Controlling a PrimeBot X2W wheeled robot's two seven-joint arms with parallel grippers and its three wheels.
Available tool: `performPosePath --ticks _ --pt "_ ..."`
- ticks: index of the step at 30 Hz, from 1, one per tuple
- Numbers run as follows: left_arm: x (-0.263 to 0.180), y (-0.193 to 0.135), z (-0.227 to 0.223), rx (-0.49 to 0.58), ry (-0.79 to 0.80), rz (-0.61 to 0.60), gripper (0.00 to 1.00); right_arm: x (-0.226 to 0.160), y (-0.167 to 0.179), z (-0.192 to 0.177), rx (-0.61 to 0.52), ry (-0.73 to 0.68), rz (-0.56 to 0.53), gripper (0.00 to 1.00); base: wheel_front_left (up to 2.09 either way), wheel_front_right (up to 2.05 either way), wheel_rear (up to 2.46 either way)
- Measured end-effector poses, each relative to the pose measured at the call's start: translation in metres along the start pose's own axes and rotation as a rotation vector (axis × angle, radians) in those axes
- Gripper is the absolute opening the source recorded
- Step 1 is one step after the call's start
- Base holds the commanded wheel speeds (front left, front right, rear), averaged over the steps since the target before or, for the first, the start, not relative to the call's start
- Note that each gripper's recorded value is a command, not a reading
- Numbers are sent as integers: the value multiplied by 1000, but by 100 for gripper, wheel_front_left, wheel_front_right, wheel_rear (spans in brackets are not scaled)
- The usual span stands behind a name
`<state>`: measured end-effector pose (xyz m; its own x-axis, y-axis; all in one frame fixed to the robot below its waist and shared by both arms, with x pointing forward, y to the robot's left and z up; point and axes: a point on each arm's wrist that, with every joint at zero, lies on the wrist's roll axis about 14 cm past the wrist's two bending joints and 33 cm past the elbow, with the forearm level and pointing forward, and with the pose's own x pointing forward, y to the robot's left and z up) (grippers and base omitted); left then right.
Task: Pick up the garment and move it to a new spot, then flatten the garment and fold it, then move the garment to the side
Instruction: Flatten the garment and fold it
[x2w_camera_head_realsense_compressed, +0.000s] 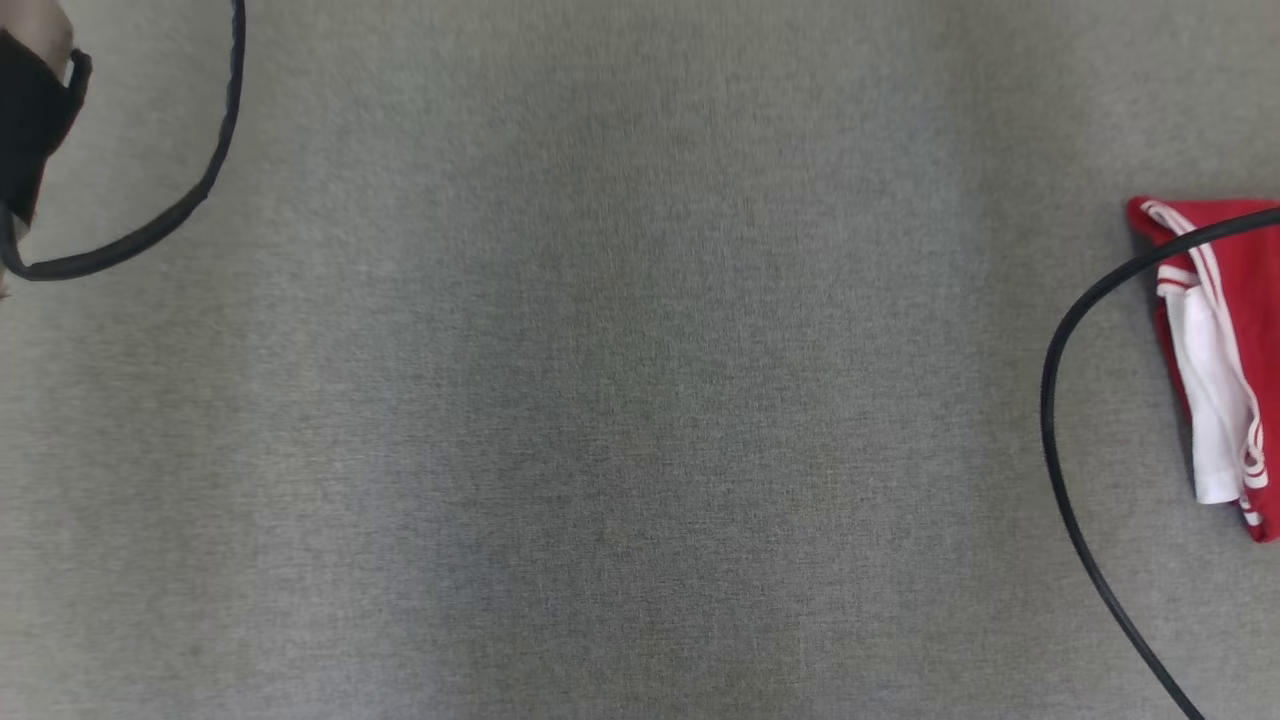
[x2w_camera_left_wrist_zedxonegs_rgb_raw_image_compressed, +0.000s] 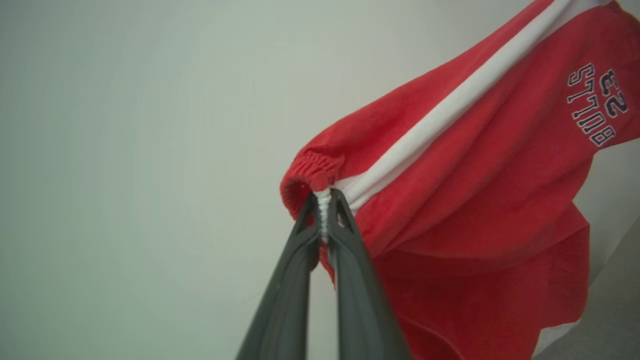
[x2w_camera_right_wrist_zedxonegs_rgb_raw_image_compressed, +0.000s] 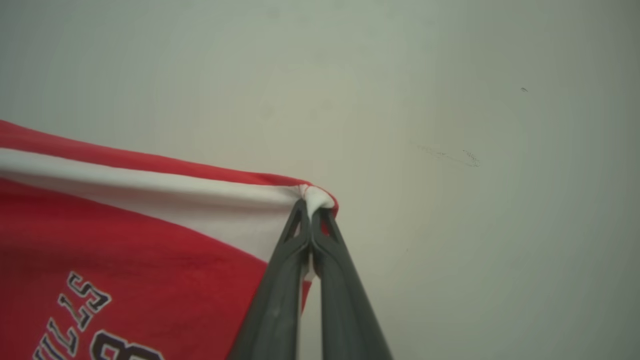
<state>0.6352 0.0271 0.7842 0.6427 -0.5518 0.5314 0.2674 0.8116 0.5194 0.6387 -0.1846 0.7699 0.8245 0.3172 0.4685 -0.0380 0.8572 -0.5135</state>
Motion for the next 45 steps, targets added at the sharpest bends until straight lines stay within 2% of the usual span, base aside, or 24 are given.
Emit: performPosePath --ticks 3,7,11,14,18,24,30,41,45 --pt "-4 -12 -22 -52 7 -15 0 3 13 -17 13 12 9 0 0 0 0" --pt "-35 -56 -82 -184 120 -86 0 -20 63 -64 71 94 105 0 0 0 0" --pt "-72 -101 -127 -358 224 -110 0 -71 101 -114 156 220 176 0 0 0 0" --pt "-102 -129 -148 -509 297 -85 0 -117 113 -144 217 329 186 0 0 0 0" --pt "-147 -167 -160 -685 406 -69 0 -171 129 -164 307 443 187 0 0 0 0" --pt "-210 -200 -159 -865 564 -28 0 -244 154 -164 418 578 181 0 0 0 0" --pt "-254 -204 -145 -945 654 46 0 -298 173 -147 486 658 188 0 0 0 0" --pt "-325 -220 -107 -998 770 131 0 -361 177 -107 546 705 142 0 0 0 0" --pt "-347 -229 -90 -987 796 120 0 -380 177 -93 553 706 127 0 0 0 0"
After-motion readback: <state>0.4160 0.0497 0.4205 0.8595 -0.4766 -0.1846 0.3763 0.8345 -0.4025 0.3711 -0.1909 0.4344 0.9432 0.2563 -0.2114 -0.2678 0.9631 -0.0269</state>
